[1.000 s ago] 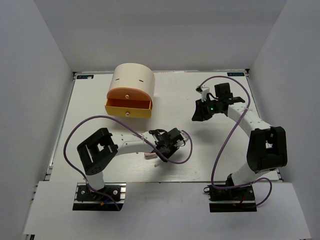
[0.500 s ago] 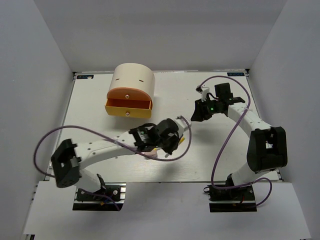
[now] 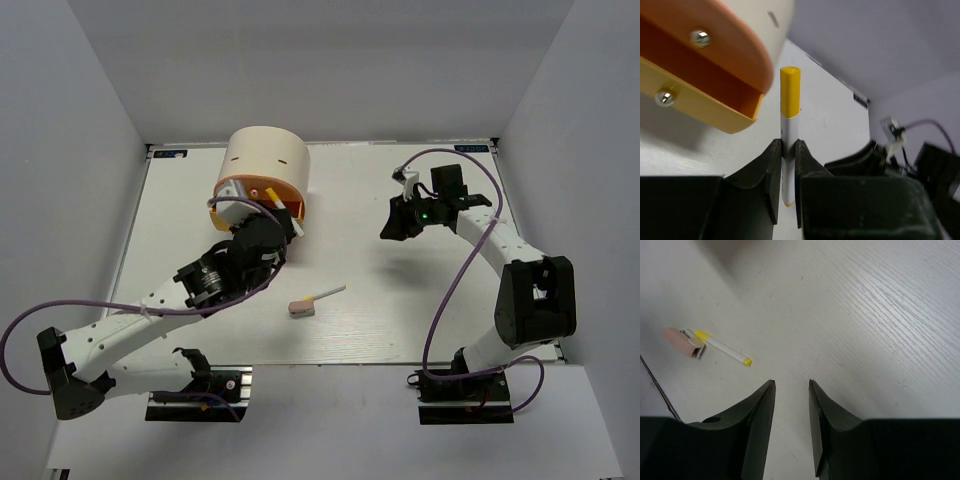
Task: Sort the stationery into containers
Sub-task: Place the stationery into the container
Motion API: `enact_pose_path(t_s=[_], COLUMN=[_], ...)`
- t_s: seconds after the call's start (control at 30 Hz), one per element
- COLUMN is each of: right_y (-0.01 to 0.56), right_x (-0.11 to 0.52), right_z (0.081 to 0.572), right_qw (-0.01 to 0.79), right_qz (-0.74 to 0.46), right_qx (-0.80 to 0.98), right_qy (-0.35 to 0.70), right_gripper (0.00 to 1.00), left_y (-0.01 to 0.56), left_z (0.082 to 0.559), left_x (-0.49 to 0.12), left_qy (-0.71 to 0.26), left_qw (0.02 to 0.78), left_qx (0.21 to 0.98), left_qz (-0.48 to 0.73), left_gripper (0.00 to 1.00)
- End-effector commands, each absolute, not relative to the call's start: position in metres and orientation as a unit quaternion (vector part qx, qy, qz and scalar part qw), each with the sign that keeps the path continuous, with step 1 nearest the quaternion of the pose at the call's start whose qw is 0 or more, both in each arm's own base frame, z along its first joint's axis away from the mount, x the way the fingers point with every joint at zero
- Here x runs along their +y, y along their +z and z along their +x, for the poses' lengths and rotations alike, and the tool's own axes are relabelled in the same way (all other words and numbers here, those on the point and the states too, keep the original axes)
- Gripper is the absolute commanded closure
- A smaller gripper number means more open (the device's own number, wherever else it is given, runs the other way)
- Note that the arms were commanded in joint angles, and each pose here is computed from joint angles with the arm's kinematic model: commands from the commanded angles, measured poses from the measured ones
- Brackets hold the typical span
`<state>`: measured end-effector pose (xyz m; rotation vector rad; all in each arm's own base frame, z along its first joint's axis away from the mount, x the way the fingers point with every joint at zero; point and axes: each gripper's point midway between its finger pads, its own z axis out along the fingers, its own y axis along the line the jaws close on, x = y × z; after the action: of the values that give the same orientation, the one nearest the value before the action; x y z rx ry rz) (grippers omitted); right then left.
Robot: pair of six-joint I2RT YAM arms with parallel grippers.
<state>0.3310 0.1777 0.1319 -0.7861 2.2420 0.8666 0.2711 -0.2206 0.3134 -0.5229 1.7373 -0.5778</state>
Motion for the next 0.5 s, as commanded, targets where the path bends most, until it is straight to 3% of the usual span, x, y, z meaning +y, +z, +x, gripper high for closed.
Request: enact_pose_path(t_s=[0.0,0.3,0.47], right_y=[0.148,0.148,0.150], right_x=[0.182,0.183,0.180], right_z=[0.334,0.328,0.324], right_qw=[0.328,0.334,0.342], right_qz=[-0.309,-0.309,-0.307], right_qx=[0.827,0.823,0.822], right_qy=[0.336,0.340,0.337], right_gripper=[0.61,0.61,0.61], left_y=[0.312,0.307,0.298], left_z=[0.279,0.321,0.346], left_x=[-0.175,-0.157,-0.154], left_qy=[-0.234,-0.242,-0.221], left_qw=[0.575,0.535,0.509], left_qx=[0.670,0.601,0.606], left_qz=[-0.406,-0.542,-0.570], left_gripper=[1.00,1.00,1.00])
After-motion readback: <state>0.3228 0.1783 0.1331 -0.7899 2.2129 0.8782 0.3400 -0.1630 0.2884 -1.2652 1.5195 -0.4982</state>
